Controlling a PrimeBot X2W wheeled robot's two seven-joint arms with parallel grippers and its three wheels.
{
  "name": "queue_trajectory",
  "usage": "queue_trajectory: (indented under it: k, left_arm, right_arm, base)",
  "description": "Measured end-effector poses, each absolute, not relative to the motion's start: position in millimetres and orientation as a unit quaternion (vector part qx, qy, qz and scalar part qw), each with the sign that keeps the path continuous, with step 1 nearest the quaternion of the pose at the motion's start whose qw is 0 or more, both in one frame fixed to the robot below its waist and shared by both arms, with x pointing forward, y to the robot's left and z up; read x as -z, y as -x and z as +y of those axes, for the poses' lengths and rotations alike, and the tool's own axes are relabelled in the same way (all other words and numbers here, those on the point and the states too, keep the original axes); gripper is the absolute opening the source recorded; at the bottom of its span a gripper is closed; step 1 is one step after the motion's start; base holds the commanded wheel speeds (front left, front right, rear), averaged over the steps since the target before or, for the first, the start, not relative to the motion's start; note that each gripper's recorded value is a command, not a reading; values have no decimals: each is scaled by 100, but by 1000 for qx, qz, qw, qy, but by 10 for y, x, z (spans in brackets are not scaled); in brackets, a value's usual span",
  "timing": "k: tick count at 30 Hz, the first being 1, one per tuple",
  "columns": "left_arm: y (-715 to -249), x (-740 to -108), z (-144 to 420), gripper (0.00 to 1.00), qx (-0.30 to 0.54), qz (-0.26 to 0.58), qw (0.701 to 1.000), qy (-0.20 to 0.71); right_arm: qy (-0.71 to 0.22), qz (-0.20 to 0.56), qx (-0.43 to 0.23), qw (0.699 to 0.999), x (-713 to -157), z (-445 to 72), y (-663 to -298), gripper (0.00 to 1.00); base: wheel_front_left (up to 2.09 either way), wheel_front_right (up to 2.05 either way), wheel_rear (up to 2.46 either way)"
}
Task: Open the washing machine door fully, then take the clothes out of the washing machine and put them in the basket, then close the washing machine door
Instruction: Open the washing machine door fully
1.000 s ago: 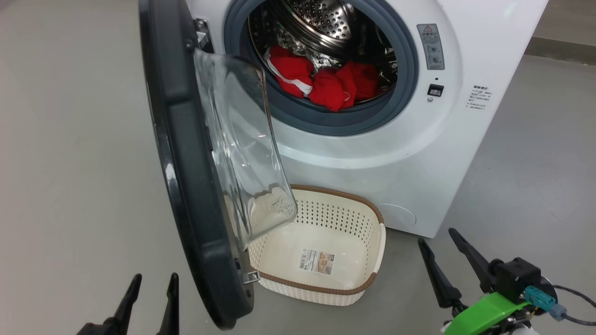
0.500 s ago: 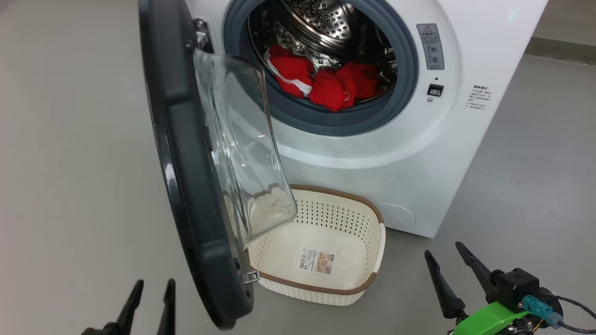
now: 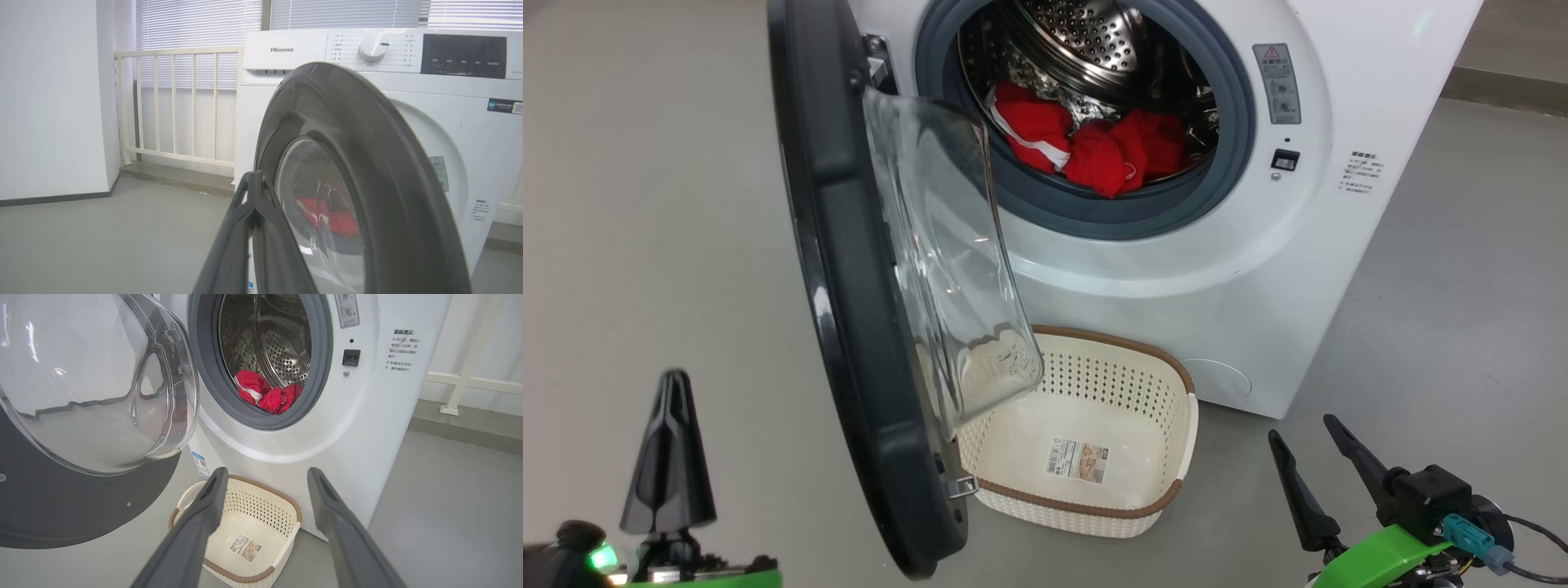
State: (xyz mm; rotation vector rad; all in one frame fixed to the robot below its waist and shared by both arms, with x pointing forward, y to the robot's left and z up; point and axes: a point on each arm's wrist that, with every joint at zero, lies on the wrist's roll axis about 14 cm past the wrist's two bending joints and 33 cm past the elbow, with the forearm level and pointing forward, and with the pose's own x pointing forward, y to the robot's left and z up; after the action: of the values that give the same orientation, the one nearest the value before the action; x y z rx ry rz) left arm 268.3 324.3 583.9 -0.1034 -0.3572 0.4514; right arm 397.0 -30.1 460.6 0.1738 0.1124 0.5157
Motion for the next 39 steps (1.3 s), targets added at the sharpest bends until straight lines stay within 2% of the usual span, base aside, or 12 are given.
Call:
queue_trajectory:
  k: [7, 11, 14, 19, 24, 39]
  left_arm:
    - [-2731, -6690, 2632, 0, -125, -304, 943, 49]
    - [-2863, -6553, 2033, 0, -25, -277, 957, 76]
    - [-2937, -6233, 1770, 0, 11, -225, 969, 99]
    - [-3000, -5580, 1641, 0, 18, -122, 985, 124]
    - [-3001, -5184, 1651, 0, 5, -61, 989, 133]
    - [-3007, -5051, 2000, 0, -55, -47, 987, 144]
  right_arm:
    - [-87, 53, -251, 963, -4617, -325, -3976, 100]
    - [-88, 53, -249, 963, -4614, -333, -3978, 100]
    - [-88, 53, -247, 963, -4613, -342, -3989, 100]
    - [-87, 49, -246, 964, -4628, -354, -3996, 100]
    - [-87, 47, -245, 964, -4647, -360, -3998, 100]
    - [-87, 42, -254, 962, -4684, -292, -4007, 100]
  base:
    - [0, 0, 0]
    - [0, 0, 0]
    - [0, 0, 0]
    - [0, 0, 0]
    - [0, 0, 0]
    - [0, 0, 0]
